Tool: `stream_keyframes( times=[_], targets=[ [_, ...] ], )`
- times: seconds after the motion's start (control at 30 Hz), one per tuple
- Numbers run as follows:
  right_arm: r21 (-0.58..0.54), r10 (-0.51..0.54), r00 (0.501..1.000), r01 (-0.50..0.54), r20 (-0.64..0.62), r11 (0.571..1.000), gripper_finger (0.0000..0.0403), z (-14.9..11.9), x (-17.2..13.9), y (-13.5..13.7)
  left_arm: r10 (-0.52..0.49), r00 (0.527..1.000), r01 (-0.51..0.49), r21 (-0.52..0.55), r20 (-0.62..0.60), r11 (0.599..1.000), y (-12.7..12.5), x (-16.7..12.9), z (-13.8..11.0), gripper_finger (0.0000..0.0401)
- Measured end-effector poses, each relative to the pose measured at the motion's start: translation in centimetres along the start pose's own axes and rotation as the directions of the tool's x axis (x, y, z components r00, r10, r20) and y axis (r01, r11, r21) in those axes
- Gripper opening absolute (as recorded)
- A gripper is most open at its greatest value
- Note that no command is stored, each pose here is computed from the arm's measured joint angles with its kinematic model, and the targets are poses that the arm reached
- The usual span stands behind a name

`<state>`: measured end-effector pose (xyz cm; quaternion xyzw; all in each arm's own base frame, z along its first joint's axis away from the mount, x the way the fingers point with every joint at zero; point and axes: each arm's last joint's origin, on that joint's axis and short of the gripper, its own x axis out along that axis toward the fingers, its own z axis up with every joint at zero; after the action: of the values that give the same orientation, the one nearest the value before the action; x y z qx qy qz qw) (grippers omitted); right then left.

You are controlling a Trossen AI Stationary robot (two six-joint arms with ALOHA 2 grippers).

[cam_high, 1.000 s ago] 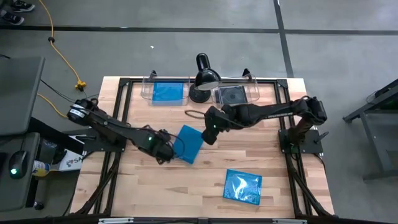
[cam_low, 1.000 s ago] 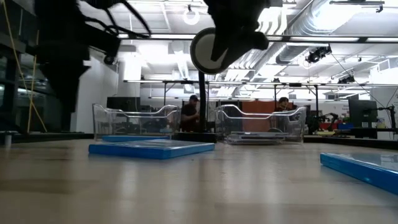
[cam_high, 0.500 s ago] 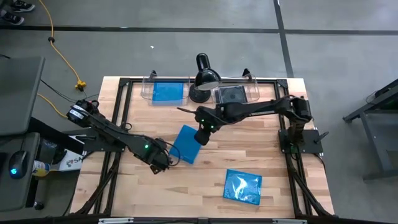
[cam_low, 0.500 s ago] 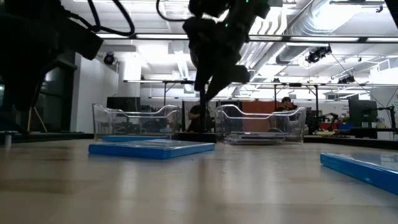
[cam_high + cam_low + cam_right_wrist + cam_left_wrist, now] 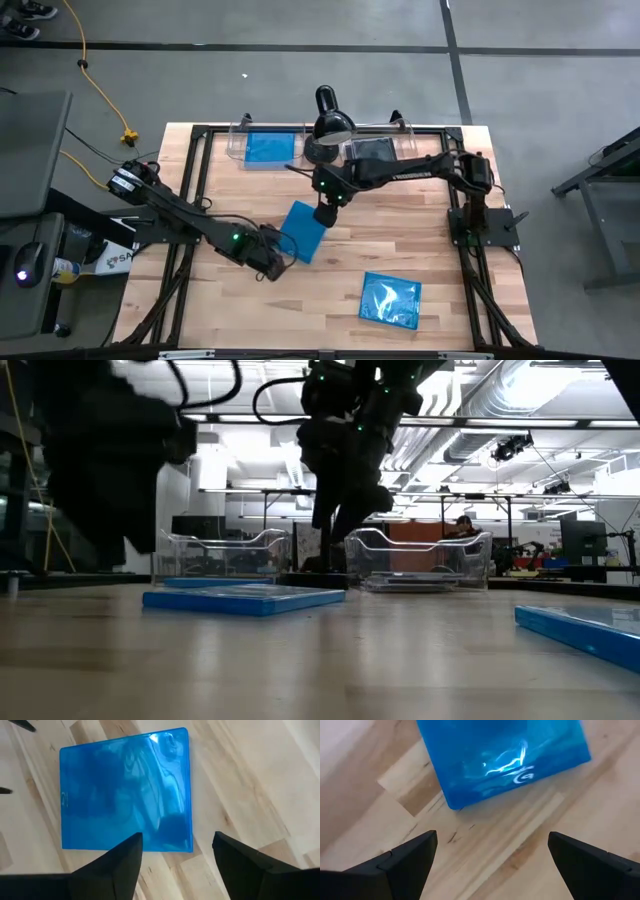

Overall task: Pick & place jewel cases by type
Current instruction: Put the left blue CD case into the left transparent bin

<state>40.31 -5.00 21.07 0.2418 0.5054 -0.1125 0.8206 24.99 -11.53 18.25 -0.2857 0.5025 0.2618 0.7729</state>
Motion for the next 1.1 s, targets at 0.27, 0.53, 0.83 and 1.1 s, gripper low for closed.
stream_keyframes(
  times=[0.27, 0.53, 0.83, 1.1],
  targets=[
    [-0.039, -0.016, 1.0, 0.017, 0.011, 0.999, 0.0227, 0.5, -0.2, -1.2, -0.066, 0.996, 0.077, -0.227, 0.055, 0.971, 1.2, 2.4, -3.2, 0.0379],
    [-0.044, 0.088, 0.996, -0.087, 0.021, 0.995, 0.0227, 1.5, 0.4, -2.3, -0.148, 0.971, 0.206, -0.339, 0.19, 0.918, 0.6, 2.4, -4.2, 0.0379],
    [-0.023, 0.119, 0.991, -0.121, -0.063, 0.992, 0.0227, 0.8, 3.8, -2.5, -0.203, 0.945, 0.293, -0.383, 0.258, 0.876, -0.6, 3.5, -4.1, 0.0379],
    [-0.009, 0.115, 0.987, -0.117, -0.112, 0.993, 0.0227, 0.3, 5.4, -2.8, -0.198, 0.936, 0.307, -0.403, 0.29, 0.862, -0.9, 4.3, -4.2, 0.0378]
  ],
)
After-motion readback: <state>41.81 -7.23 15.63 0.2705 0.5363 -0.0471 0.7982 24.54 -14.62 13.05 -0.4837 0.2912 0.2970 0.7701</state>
